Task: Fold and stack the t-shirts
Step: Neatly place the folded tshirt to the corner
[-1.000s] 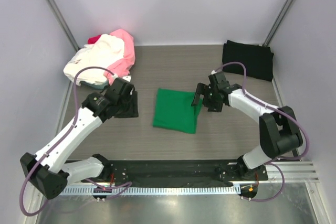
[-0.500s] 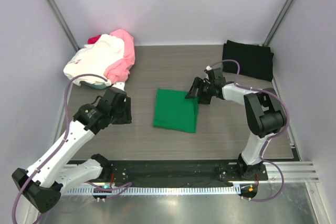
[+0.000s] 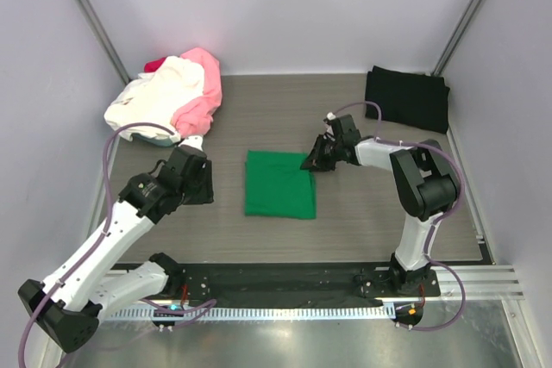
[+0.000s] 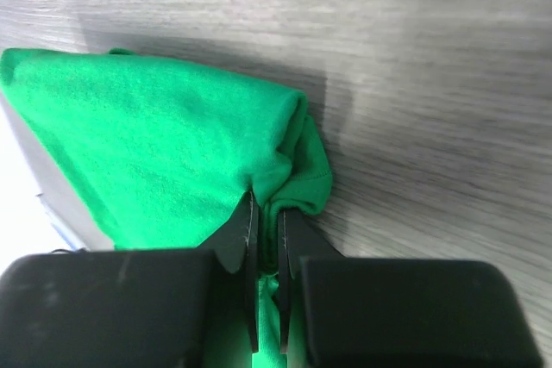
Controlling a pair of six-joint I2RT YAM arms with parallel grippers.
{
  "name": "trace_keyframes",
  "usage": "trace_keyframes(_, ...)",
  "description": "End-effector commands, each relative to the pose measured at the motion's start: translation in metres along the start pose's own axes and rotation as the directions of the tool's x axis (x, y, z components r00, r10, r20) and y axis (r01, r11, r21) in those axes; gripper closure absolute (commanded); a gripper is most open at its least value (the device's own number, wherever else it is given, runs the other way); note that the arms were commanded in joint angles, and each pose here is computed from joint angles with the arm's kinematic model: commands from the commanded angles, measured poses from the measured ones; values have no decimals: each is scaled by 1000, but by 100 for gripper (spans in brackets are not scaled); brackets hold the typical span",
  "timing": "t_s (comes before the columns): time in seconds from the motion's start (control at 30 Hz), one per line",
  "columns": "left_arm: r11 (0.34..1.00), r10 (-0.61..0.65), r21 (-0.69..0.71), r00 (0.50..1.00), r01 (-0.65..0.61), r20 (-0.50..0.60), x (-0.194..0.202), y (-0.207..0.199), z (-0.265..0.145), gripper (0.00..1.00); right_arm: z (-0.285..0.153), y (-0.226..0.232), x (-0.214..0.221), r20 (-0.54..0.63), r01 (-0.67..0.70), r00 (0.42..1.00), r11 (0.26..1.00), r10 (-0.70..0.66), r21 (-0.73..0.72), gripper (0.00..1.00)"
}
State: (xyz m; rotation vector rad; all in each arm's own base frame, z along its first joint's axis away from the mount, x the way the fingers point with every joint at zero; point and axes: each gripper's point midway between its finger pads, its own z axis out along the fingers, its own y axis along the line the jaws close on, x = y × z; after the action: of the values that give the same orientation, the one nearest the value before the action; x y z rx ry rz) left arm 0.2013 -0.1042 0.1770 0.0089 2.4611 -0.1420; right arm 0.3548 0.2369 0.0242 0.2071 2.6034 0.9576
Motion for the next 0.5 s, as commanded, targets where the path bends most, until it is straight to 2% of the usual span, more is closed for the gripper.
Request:
trace_keyframes(0.0, 1000, -27, 1, 997, 27, 74, -13, 2, -5, 56, -25, 6, -38, 74, 137, 987, 987, -143, 79, 99)
trace_keyframes(0.03, 1000, -28, 1, 997, 28, 78, -13, 2, -5, 57, -33, -1, -40, 62, 166, 983, 978, -175, 127, 99)
trace_keyframes(0.3, 999, -40, 3, 995, 40, 97, -15, 4, -8, 57, -108, -24, -120, 254, 178, 927, 920, -276, 350, 99)
trace_keyframes(0.47, 999, -42, -2, 994, 43, 103, -16, 5, -8, 57, -156, -42, -169, 366, 124, 869, 862, -333, 491, 99)
